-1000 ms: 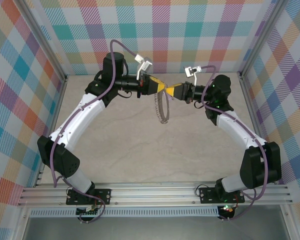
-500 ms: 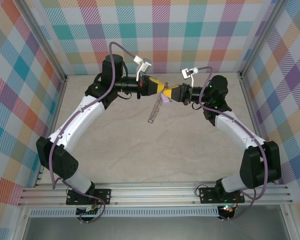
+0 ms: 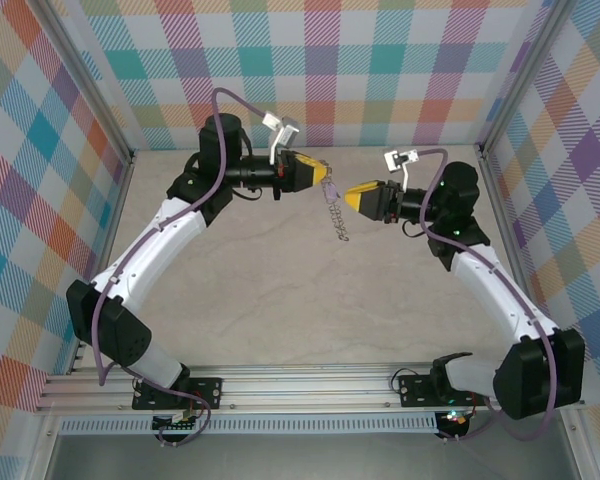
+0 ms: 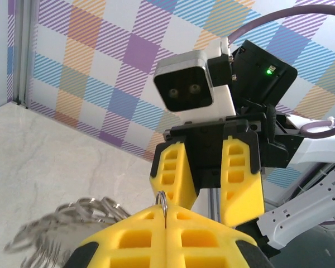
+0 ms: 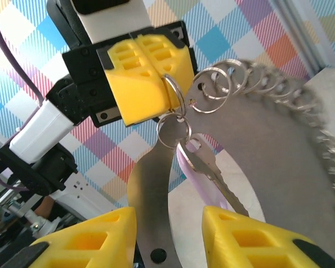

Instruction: Put the keys on the keyring

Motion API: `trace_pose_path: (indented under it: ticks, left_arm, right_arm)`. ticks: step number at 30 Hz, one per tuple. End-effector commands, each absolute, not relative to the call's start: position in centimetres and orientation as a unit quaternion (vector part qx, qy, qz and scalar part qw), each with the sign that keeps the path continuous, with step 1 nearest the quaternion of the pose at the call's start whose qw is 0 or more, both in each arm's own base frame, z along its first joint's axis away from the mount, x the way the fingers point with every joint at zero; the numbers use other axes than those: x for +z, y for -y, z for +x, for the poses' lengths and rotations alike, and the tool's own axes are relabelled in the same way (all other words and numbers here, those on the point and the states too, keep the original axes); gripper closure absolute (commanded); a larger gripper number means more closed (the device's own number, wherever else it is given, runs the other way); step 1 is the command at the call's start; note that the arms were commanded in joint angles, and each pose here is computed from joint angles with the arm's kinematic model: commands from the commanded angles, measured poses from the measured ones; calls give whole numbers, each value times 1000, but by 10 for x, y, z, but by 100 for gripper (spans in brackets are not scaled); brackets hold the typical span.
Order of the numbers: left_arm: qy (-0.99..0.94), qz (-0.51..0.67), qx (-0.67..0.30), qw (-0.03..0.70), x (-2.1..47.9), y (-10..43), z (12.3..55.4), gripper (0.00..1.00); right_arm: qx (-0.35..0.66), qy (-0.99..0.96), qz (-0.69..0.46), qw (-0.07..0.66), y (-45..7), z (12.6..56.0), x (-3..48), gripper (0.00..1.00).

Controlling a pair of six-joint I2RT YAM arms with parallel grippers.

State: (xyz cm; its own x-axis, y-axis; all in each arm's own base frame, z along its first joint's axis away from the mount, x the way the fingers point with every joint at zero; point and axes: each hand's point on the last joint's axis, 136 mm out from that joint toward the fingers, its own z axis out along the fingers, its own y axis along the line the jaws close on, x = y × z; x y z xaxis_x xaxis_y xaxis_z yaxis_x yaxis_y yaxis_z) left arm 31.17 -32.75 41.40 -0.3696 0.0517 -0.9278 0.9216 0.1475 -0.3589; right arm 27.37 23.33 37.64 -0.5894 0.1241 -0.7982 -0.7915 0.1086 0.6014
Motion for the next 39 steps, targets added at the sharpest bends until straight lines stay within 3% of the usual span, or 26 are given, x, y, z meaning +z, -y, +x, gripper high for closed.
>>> trace_pose_path:
  ticks: [1,8,22,31,39]
  left_arm:
    - [-606,394,-536,437,437,326,297,100]
    - [-605,392,-544,429,435,326,294,100]
    - [-601,393,-552,423,437,328,292,100]
    - [-602,393,-553,422,436,330,292,100]
    - [-604,391,-550,423,435,330,293,100]
  right_arm:
    - [605,-643,-244,400,-230,280,384,63]
    - [617,-625,-198,435,-229,305,410,62]
    - [636,-605,-209,431,-258,314,421,60]
    - [639,-602,-217,428,-262,310,421,69]
    - [641,-601,-221,424,-264,307,420,89]
